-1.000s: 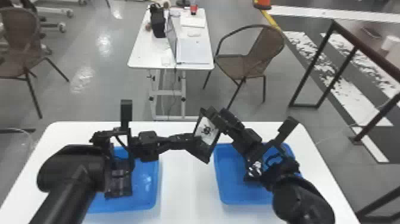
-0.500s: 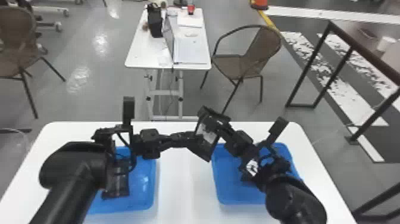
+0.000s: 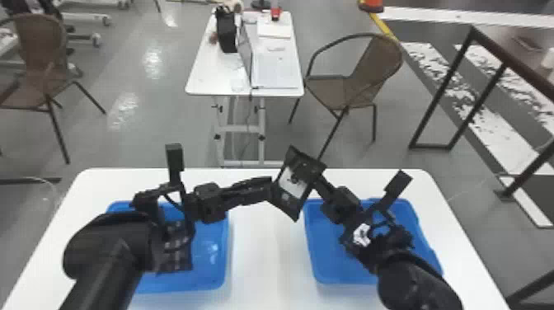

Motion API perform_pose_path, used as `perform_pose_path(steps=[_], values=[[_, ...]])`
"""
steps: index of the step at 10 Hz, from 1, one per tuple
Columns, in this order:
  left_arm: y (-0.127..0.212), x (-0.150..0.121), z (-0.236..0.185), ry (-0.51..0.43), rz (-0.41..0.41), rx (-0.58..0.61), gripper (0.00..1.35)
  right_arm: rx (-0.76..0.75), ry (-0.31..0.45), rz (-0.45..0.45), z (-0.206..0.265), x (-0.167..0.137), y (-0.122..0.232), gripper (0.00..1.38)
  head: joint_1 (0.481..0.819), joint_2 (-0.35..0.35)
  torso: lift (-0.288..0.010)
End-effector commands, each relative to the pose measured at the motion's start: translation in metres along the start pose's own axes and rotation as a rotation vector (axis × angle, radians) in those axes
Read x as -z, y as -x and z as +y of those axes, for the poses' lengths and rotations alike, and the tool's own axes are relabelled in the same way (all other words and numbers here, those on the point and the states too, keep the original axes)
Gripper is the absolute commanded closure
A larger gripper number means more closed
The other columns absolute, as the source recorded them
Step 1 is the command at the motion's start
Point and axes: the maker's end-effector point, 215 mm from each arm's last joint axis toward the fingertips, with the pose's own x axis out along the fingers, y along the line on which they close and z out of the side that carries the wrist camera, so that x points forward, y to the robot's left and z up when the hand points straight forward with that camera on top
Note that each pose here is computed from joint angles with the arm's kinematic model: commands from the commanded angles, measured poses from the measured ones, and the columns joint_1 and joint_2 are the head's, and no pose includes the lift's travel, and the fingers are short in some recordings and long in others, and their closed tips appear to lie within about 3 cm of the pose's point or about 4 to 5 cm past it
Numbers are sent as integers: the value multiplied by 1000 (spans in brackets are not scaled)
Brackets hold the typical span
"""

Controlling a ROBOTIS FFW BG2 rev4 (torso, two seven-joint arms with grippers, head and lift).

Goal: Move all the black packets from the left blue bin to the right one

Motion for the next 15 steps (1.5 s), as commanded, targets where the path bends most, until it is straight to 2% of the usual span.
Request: perform_pose_path(steps=[1,2,3,4,5,6,8,9,10,11,12,13,14,15], values=[[9,5,6,53,-58,-34,550,29,15,-32,-13,-17,9,1269,695,-84,0],[24,14,17,90,-75,-91,361,72,23,-51,-32,-29,21,1269,695,-90,0],[47,18,32,91,-90,-174,233,139,43,-51,-62,-39,42,1268,695,-94,0],[71,20,42,105,-127,-244,167,202,45,-34,-93,-41,66,1268,695,-102,0],[96,22,53,121,-168,-319,42,270,34,0,-125,-34,93,1268,695,-109,0],[121,22,62,122,-198,-397,-2,332,13,27,-152,-27,120,1268,695,-114,0],[152,16,68,106,-260,-474,44,448,-19,46,-194,-21,164,1268,695,-118,0],[157,19,68,112,-267,-485,165,500,-30,61,-212,-21,185,1268,695,-127,0],[159,24,69,130,-274,-497,225,538,-47,84,-226,-20,201,1268,695,-143,0],[160,25,69,129,-281,-504,236,570,-46,115,-236,-18,212,983,695,-153,0],[162,23,71,108,-274,-520,240,610,24,116,-245,-34,223,450,695,-170,0],[168,24,76,92,-247,-564,246,643,107,84,-249,-58,225,64,695,-187,0],[177,31,83,99,-221,-616,257,672,196,31,-243,-84,222,61,695,-200,0],[188,41,89,114,-188,-671,260,692,259,-30,-230,-105,215,160,695,-207,0]])
